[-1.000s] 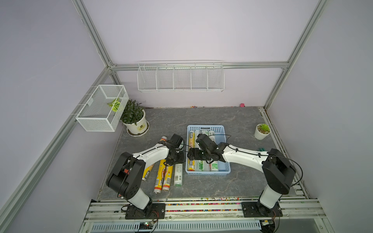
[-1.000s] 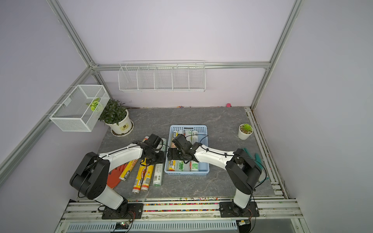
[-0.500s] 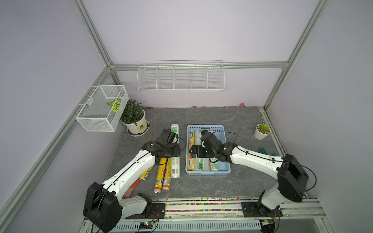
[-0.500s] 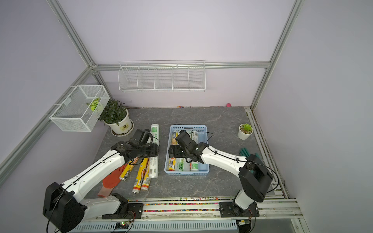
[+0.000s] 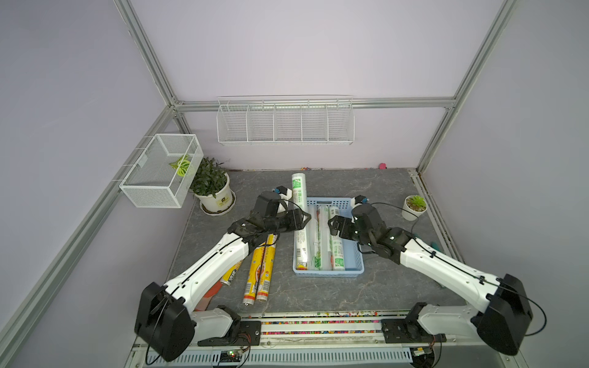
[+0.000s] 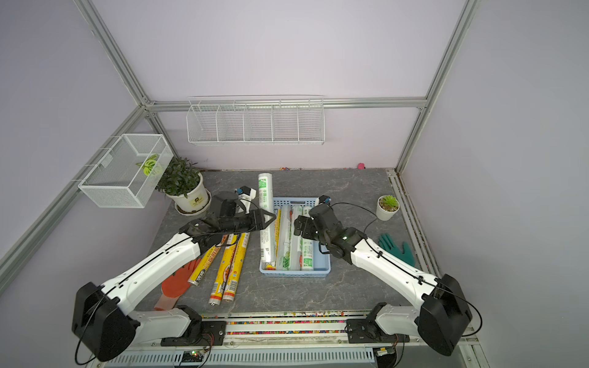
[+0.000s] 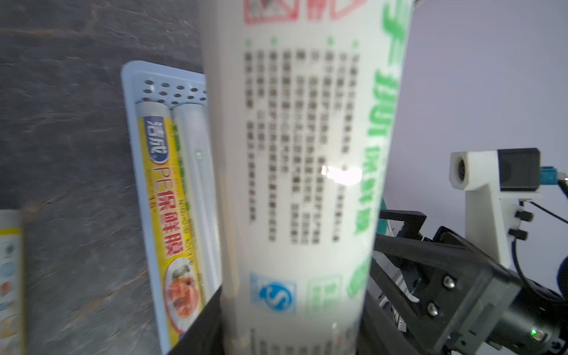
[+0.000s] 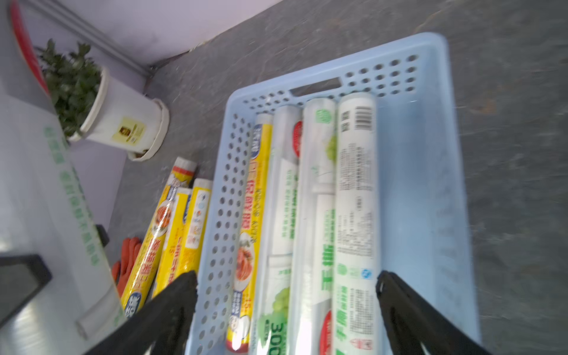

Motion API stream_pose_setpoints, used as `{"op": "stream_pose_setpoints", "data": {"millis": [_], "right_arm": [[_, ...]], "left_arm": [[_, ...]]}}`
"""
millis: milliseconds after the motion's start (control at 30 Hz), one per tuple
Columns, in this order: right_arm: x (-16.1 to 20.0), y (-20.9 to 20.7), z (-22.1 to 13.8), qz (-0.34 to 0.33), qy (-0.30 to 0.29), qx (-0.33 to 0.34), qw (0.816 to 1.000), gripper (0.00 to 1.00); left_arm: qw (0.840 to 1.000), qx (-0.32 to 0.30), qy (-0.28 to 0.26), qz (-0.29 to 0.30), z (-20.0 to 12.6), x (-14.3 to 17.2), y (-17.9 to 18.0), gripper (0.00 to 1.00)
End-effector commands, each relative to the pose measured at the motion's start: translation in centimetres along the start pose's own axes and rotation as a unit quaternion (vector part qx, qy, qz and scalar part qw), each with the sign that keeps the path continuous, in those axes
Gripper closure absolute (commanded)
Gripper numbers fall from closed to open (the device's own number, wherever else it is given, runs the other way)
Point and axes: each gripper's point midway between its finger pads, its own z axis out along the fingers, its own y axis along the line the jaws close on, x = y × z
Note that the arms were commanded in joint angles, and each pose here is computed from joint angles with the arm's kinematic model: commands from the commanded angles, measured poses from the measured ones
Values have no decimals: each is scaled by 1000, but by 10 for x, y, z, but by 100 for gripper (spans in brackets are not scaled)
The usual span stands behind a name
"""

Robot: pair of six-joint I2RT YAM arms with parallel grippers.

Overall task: Put the plastic wrap into the basket
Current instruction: Pick up the plastic wrap from the center of the board, then place the plastic wrap in the basket.

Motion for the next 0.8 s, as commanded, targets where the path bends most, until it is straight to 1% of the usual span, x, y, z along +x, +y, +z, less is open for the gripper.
{"op": "stream_pose_setpoints", "data": {"millis": [0,167,267,433,667,767], "right_arm": [[10,-40,-5,32,29,33,999,3],[11,-83,-13,81,40,53,994,3],[14,-98,-17,106,38,55,992,3],[22,-106,-18,116,45,52,991,3],[37,-109,-13,129,74,52,988,3],[42,-114,-11,134,80,64,986,3]], "left_arm": [[997,76,-15,-1,15,-24,-47,87],[996,76,33,-24,60,-6,-58,87],[994,77,70,-35,84,10,-63,87],[990,68,116,-42,114,36,-71,87],[983,36,164,-75,145,63,-58,87],[980,26,182,-79,155,72,-57,86]]}}
